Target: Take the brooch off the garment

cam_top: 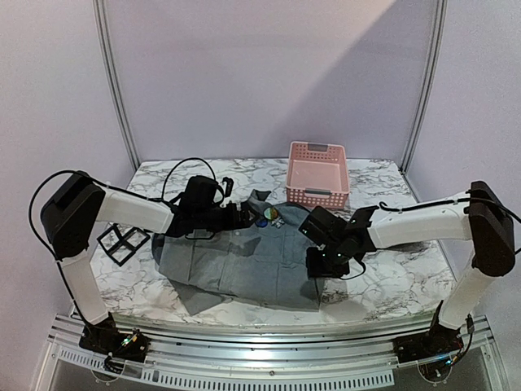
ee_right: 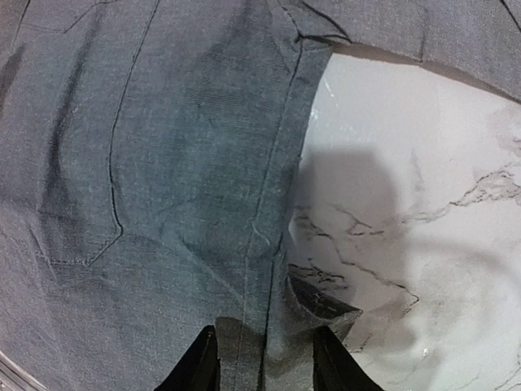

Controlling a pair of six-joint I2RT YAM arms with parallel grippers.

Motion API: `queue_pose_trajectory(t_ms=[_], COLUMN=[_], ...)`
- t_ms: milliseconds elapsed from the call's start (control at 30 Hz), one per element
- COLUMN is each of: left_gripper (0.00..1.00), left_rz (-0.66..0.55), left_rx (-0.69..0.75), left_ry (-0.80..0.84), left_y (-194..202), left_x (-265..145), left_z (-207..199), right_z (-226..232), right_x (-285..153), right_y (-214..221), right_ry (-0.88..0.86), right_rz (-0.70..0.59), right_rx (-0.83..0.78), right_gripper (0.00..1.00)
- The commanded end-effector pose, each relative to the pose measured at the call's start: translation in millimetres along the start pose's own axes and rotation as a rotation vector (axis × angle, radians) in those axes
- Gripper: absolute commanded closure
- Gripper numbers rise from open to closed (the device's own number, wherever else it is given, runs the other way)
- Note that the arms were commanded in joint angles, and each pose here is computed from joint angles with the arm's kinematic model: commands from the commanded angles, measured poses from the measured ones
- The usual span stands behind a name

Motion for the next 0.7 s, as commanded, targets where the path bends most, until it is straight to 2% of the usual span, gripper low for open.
queue_pose_trajectory(t_ms=[0,267,533,667], left_gripper=[0.02,0.02,0.02,0.02], left_rz=[-0.015,-0.017,-0.017,-0.019], left_rx=[0.013,0.02,0.028,0.037], left_ry=[0.003,0.005,-0.001,-0.005], left_y=[-6.6,-8.7,-8.2,-9.0], left_x=[-7.3,-7.8,-9.2,-7.5], left_z=[-4.8,-6.8,-6.1,-5.7], right_z=[-0.6,7.8,9.0,5.5], right_x=[3.8,10.9,20.1,21.2], right_y=[-2.3,1.5,12.1,20.3], right_ry=[0.032,0.088,0.104,0.085], right_rz=[0.001,0.013,0.05,0.075], right_rx=[-0.027,-0.063,-0.076,-0.077], right_gripper=[0.63,0.65,0.76,0.89])
Point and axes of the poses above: each gripper's point midway between its finger pads, its own x axis out along the fingers, its own z axis along the line the jaws close on, y = z × x, the point moved 6 cm from there along -x, back along the fingers, and after that the axes turned 9 degrees about -x, right-handed, at the moved point
